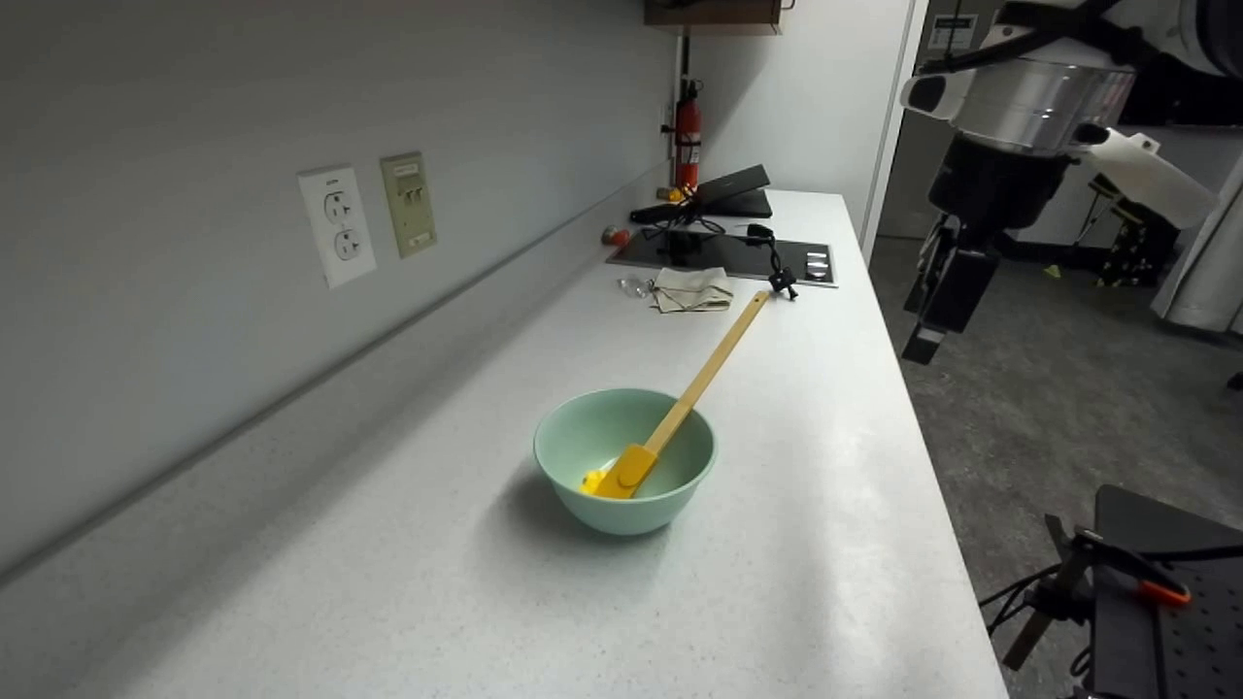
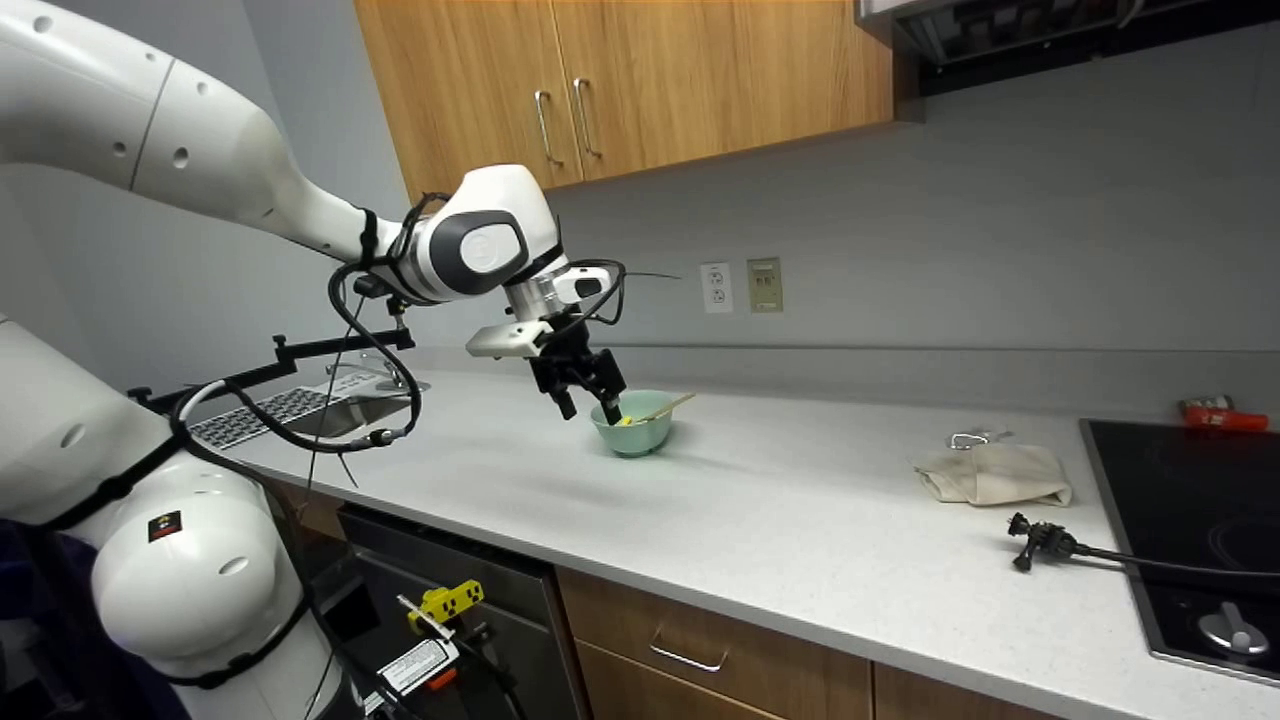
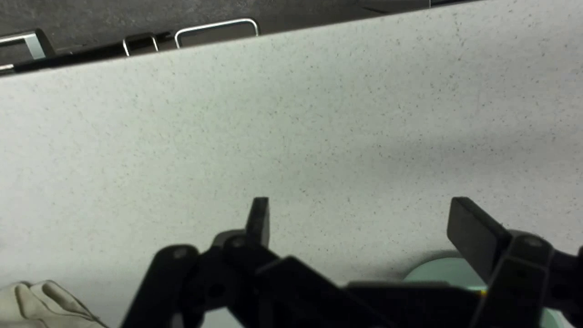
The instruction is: Use the wooden spoon to mix in the bowl
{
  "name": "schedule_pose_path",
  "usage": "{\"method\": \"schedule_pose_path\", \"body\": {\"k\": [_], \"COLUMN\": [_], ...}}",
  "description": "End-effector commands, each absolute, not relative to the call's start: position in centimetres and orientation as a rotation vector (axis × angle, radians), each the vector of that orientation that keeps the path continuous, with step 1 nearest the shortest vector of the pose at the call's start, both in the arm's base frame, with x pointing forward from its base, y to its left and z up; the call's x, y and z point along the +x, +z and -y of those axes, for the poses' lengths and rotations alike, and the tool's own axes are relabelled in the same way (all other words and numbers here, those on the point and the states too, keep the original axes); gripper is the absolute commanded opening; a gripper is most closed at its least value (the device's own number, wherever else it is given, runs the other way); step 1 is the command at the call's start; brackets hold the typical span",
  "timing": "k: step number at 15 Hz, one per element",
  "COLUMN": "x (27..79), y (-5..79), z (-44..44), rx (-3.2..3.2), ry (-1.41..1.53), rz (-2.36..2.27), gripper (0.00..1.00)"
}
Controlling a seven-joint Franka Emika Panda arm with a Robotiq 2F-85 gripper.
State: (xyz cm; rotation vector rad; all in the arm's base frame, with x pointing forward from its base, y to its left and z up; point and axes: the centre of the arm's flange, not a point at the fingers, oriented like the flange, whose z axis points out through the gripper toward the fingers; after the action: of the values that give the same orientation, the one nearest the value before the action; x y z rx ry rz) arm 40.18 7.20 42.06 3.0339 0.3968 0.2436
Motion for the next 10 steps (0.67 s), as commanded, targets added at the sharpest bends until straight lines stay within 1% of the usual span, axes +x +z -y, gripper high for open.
{"method": "schedule_pose_path", "body": {"k": [1, 4, 8, 10], "x": [40.8, 42.1, 42.6, 43.7], "y": [41.8, 41.4, 41.4, 41.3], "z": [-7.4, -7.7, -7.7, -7.4], "rx": [3.031, 3.030, 3.023, 2.992], "ry": [0.256, 0.256, 0.272, 0.296], "rz": [-0.427, -0.458, -0.468, -0.520], "gripper": [1.00, 1.00, 1.00, 1.00]}}
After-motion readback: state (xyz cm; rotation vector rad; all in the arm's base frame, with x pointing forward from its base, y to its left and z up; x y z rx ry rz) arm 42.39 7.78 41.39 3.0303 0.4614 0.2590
